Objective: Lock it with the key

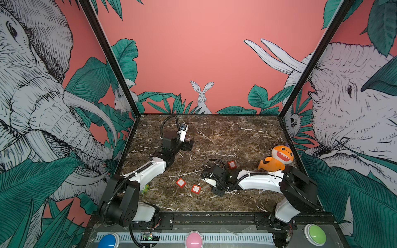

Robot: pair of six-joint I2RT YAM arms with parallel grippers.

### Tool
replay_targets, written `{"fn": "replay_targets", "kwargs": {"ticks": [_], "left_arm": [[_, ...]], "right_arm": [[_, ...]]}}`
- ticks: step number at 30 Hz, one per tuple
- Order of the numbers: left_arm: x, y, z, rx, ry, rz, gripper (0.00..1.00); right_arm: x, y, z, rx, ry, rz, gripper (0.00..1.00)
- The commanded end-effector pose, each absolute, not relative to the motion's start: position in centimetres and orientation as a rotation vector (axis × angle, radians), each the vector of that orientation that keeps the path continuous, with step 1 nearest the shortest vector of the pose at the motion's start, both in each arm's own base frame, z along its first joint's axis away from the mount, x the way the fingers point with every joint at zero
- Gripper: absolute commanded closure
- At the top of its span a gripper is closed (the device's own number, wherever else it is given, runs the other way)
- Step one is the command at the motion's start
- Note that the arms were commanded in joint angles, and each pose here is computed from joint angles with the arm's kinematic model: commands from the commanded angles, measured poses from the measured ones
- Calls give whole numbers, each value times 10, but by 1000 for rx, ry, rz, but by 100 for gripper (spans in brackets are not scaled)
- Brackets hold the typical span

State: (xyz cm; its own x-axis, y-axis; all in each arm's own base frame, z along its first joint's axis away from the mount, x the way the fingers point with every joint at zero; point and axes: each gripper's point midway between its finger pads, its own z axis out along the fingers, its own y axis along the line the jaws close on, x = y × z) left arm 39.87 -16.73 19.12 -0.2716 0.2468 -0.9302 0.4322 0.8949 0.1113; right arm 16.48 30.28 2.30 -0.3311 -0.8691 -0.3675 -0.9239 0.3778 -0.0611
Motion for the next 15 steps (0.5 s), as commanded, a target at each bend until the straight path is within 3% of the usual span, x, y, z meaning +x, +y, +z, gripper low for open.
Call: {"fn": "replay_targets", "kwargs": {"ticks": [1,4,7,12,15], "left_arm": [[394,-166,210,479,1799,-218,0],[384,-182,209,602,1763,-287,1],[371,-201,205,753,1720,-359,38],[350,-221,213,923,1642,-457,37],[304,-251,214,1258,1399,-612,51]], "right_arm": [[167,298,48,-1604,2189,210,73],[170,296,69,-1636,2080,204,73],[172,290,90,-1646,2001,278,75],[174,279,120,-1663,1895,521,75],[184,265,130,-1676,1866,511,75]]}}
